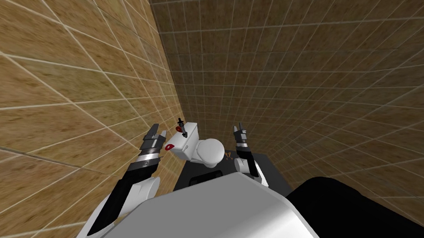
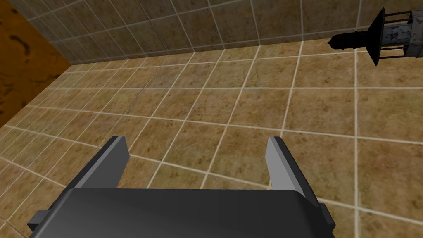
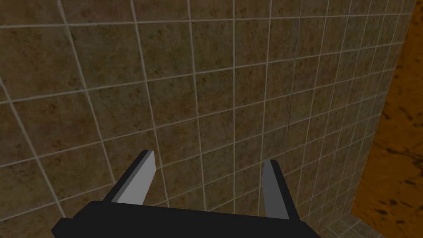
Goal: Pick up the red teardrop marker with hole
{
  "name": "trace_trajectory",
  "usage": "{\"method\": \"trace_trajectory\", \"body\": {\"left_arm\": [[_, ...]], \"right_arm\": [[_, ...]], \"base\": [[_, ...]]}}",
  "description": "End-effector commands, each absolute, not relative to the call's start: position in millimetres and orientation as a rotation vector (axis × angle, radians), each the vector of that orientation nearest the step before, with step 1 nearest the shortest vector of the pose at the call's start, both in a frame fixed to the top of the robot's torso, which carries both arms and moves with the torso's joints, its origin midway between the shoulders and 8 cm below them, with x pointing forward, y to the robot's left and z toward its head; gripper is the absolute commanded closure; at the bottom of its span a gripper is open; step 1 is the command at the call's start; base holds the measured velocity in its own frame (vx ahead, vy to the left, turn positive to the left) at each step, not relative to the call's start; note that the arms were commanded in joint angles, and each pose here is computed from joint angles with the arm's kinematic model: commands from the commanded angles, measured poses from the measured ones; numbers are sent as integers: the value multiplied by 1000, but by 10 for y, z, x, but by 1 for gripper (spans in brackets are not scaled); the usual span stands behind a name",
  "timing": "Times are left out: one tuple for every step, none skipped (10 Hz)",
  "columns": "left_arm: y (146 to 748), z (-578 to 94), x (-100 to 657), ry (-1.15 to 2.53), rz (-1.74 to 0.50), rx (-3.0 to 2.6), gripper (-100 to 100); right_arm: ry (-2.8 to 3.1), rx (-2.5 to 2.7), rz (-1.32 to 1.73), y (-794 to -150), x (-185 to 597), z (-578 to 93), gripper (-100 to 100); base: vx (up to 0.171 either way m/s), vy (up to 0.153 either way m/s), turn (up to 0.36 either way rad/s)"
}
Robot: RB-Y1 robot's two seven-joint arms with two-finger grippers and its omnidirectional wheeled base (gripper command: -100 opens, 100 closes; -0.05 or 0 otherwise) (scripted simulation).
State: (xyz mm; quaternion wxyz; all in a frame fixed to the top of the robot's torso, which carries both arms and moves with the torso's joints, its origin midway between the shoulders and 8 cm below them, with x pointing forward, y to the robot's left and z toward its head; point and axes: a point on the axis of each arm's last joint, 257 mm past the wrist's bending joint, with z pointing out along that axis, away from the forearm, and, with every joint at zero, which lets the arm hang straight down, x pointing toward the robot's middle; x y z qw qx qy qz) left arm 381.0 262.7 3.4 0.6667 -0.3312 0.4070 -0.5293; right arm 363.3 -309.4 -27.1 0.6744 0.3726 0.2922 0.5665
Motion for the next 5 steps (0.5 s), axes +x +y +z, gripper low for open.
{"method": "trace_trajectory", "body": {"left_arm": [[2632, -73, 3848, 947, -1206, -800, -100], [2636, -98, 3859, 955, -1202, -808, -100], [2629, -155, 3880, 969, -1218, -847, -100], [2635, -202, 3898, 984, -1210, -861, -100], [2623, -261, 3915, 997, -1227, -900, -100]], "right_arm": [[657, 838, 1275, -3094, 3633, -271, 0], [657, 838, 1275, -3094, 3633, -271, 0], [657, 838, 1275, -3094, 3633, -271, 0], [657, 838, 1275, -3094, 3633, -271, 0], [657, 838, 1275, -3094, 3633, -271, 0]], "base": [[-8, 30, -61], [-10, 25, -36], [-16, 25, -72], [-12, 25, -34], [-8, 24, -64]]}}
